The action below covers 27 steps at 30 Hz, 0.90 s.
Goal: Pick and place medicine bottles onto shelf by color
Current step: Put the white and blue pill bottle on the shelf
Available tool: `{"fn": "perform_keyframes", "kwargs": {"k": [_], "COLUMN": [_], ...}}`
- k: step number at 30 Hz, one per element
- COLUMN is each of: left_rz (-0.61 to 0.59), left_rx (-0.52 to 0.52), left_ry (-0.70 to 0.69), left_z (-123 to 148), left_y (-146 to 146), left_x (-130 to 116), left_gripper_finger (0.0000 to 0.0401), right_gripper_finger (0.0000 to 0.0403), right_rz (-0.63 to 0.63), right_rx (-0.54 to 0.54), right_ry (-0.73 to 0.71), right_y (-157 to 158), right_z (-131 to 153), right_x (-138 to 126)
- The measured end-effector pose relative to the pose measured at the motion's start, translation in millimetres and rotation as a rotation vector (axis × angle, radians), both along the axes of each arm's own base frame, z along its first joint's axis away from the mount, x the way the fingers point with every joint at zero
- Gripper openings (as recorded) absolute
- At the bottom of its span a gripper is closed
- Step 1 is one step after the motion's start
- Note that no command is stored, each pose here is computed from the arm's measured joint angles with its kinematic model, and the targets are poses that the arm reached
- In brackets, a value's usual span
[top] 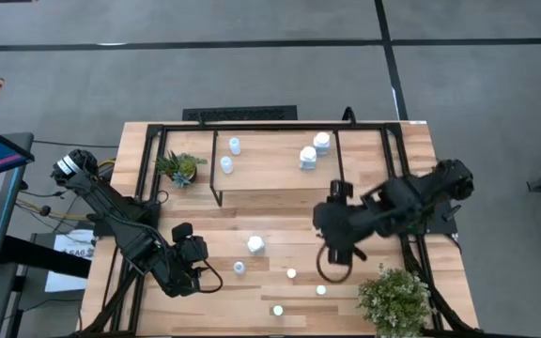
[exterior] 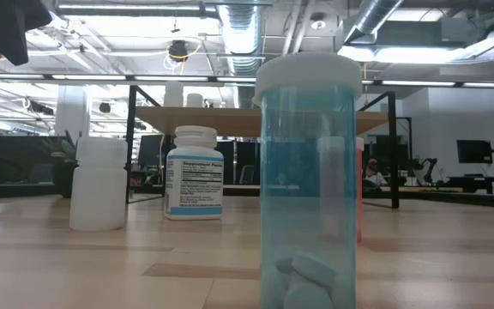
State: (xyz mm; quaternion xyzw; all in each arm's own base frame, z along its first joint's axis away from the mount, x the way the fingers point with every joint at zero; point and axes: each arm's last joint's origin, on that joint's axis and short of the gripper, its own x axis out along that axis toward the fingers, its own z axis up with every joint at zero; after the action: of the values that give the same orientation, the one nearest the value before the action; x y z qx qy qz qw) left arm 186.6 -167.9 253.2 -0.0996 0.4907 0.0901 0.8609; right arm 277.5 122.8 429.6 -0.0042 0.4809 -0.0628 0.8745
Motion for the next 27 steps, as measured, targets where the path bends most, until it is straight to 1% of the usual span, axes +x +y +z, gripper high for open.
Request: {"fn": "perform_keyframes", "kwargs": {"k": [4, 7, 11, 15, 22, 25, 27], "left_rz": [-0.002, -0.003, -0.003, -0.005, -0.015, -0.015, -0.015], "left_rx": [0.001, -0.001, -0.003, -0.006, -0.019, -0.019, -0.020], "left_ry": [-0.001, -0.002, -0.005, -0.004, -0.004, -0.004, -0.005], "left_z": [0, 0, 0, 0, 1, 1, 1], "left_y": [0, 0, 0, -1, -2, -2, -2], "left_x": [0, 0, 0, 1, 1, 1, 1], "left_gripper_finger": [0.0201, 0.0201, 0.0201, 0.0201, 0.0201, 0.0201, 0.0201], "right_gripper_finger": [0.0244, 0.0244, 0.0244, 0.0247, 0.0266, 0.0271, 0.0271], "right_rz": [0.006, 0.039, 0.126, 0.151, 0.109, 0.139, 0.166], "right_rx": [0.054, 0.071, 0.054, 0.086, 0.167, 0.134, 0.117], "right_ry": [-0.091, -0.163, -0.159, -0.093, 0.014, 0.040, 0.026], "right_y": [21, 33, 43, 38, 10, 3, 0], "right_z": [-5, -15, -38, -64, -103, -116, -121], "right_x": [16, 41, 73, 100, 138, 147, 154]}}
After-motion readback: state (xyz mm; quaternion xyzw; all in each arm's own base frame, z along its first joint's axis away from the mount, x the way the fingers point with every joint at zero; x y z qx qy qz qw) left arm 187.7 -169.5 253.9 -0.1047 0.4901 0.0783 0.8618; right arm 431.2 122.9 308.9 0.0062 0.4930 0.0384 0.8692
